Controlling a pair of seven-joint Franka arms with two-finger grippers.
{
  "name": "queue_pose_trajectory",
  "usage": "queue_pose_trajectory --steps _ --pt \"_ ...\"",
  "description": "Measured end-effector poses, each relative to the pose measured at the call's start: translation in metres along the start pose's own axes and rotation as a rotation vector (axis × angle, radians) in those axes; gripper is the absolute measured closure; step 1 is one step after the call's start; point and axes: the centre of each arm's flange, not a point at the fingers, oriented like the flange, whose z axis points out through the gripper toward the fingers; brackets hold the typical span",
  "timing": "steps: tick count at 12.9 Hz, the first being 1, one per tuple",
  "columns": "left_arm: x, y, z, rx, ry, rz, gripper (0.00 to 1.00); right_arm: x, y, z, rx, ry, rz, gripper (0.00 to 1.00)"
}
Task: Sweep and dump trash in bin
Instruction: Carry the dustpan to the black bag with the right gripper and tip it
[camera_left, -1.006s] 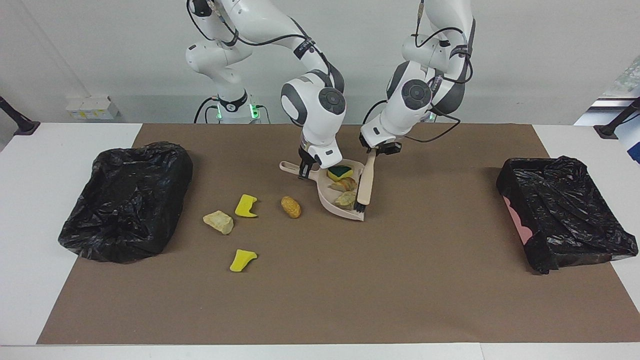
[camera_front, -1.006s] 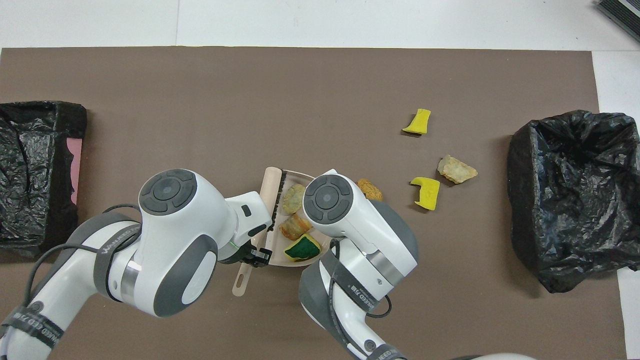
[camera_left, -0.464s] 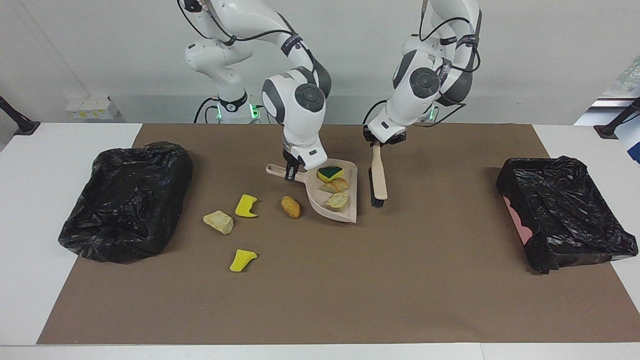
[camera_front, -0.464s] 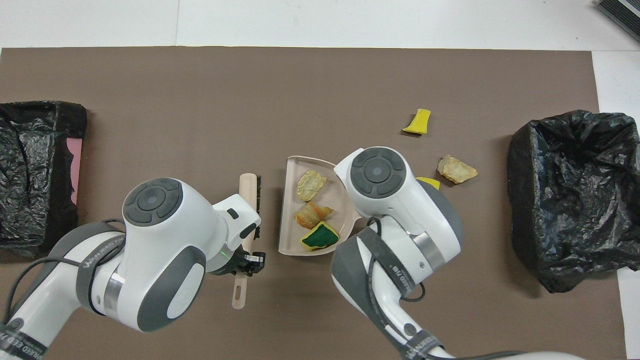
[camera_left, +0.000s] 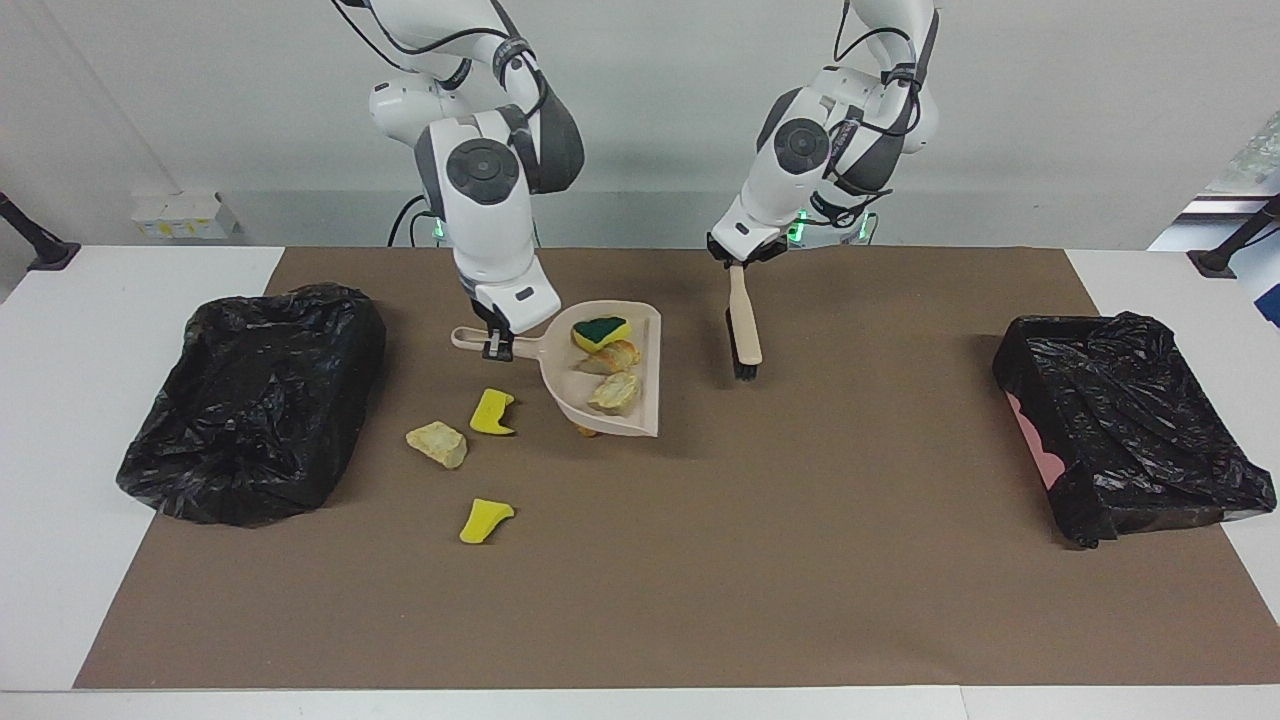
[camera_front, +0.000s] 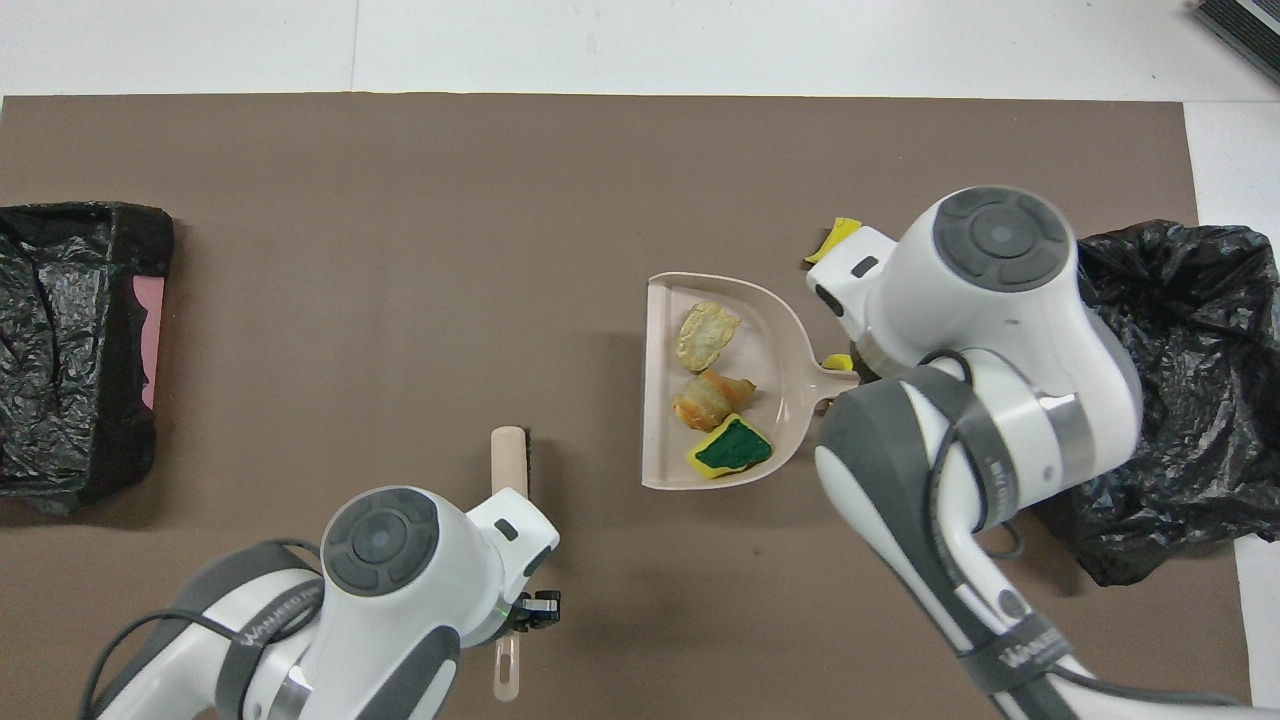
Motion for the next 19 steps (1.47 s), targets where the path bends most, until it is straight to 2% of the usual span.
queue_pose_trajectory --steps 4,6,7,10,13,14,16,19 --pt "-0.048 0.036 0.045 0.041 0.026 -0.036 0.74 -0.104 0.029 -0.013 0.0 0.024 -0.034 0.68" --pt "-0.054 0.037 0.057 0.046 0.034 -0.033 0.74 -0.149 0.036 -0.016 -0.007 0.024 -0.03 0.68" --pt "-0.053 0.035 0.059 0.047 0.033 -0.035 0.74 -0.173 0.039 -0.019 -0.017 0.002 -0.025 0.68" --pt "-0.052 0.034 0.059 0.046 0.032 -0.037 0.74 -0.226 0.042 -0.033 -0.048 -0.121 -0.024 0.68" --pt "-0.051 0.033 0.059 0.043 0.033 -0.041 0.68 -0.276 0.041 -0.037 -0.043 -0.238 -0.033 0.68" --pt "-0.049 0.032 0.058 0.04 0.035 -0.041 0.61 -0.297 0.038 -0.036 -0.033 -0.265 -0.032 0.68" --pt "-0.045 0.029 0.056 0.032 0.038 -0.02 0.39 -0.342 0.034 -0.036 -0.037 -0.342 -0.019 0.68" --pt "-0.017 0.019 0.038 0.024 0.078 0.02 0.03 -0.38 0.031 -0.042 -0.042 -0.501 -0.02 0.68"
